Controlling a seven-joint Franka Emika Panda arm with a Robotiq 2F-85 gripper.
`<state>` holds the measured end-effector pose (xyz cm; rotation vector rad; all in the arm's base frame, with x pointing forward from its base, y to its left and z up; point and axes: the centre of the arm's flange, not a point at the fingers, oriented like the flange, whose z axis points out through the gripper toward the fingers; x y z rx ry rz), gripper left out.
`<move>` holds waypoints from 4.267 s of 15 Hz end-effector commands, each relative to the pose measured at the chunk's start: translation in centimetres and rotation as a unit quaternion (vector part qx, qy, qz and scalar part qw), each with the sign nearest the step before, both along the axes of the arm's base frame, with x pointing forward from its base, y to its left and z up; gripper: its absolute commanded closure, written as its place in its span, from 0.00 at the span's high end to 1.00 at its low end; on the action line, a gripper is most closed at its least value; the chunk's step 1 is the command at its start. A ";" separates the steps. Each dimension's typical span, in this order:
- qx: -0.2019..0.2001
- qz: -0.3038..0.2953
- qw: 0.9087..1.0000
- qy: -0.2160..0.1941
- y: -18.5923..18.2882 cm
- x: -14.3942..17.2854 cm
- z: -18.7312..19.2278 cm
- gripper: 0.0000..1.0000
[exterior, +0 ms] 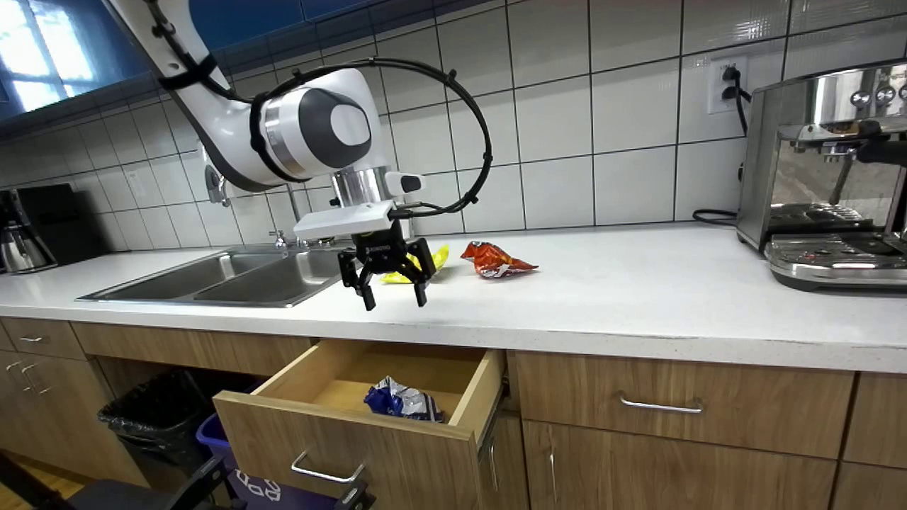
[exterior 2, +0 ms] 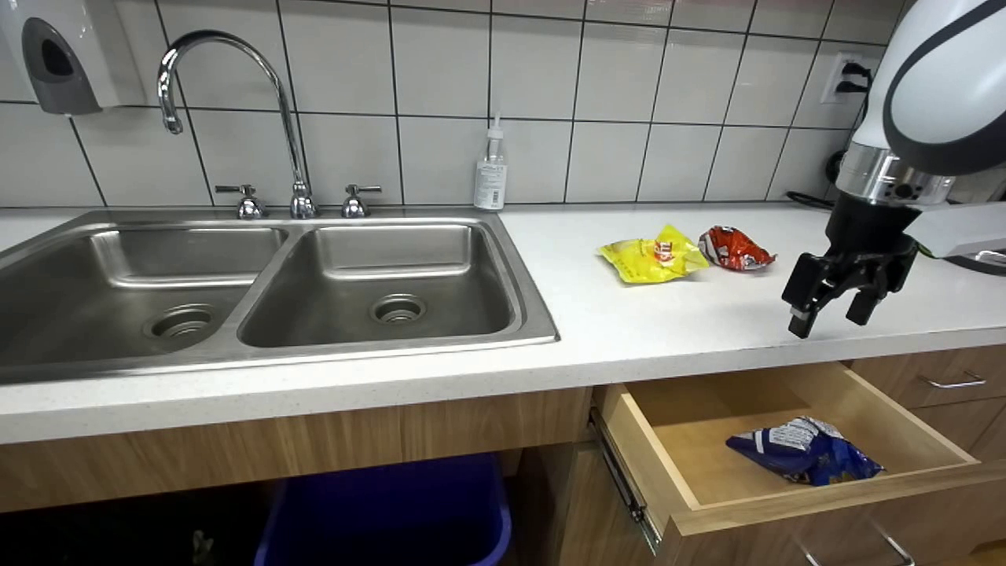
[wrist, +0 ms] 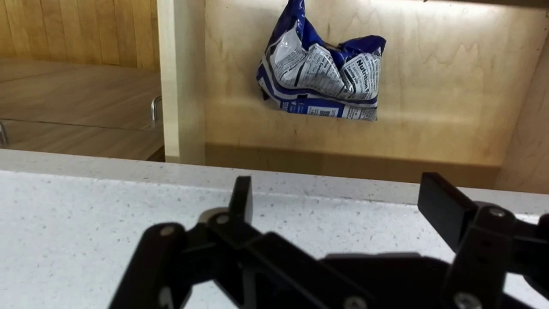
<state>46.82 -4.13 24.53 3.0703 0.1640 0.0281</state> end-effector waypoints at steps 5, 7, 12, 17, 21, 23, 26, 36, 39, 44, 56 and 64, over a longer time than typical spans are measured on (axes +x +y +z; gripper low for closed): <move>-0.001 -0.002 0.999 -0.033 1.3 2.3 2.1 1.00; -0.001 0.002 0.999 -0.039 1.7 3.1 2.5 1.00; -0.004 0.012 0.998 -0.055 2.6 5.3 3.4 1.00; -0.005 0.018 0.998 -0.067 3.3 8.0 3.4 1.00; -0.006 0.025 0.997 -0.072 3.6 10.0 3.4 1.00; -0.009 0.032 0.997 -0.073 3.7 10.9 3.4 1.00; -0.010 0.040 0.997 -0.071 3.7 12.4 3.4 1.00; -0.007 0.058 0.996 -0.073 4.1 17.3 2.6 1.00; -0.006 0.062 0.995 -0.072 4.4 18.5 2.3 1.00; -0.005 0.067 0.995 -0.075 4.9 20.4 2.2 1.00; 0.002 0.095 0.993 -0.070 6.8 23.5 1.7 1.00; 0.007 0.119 0.991 -0.063 7.6 24.4 1.8 1.00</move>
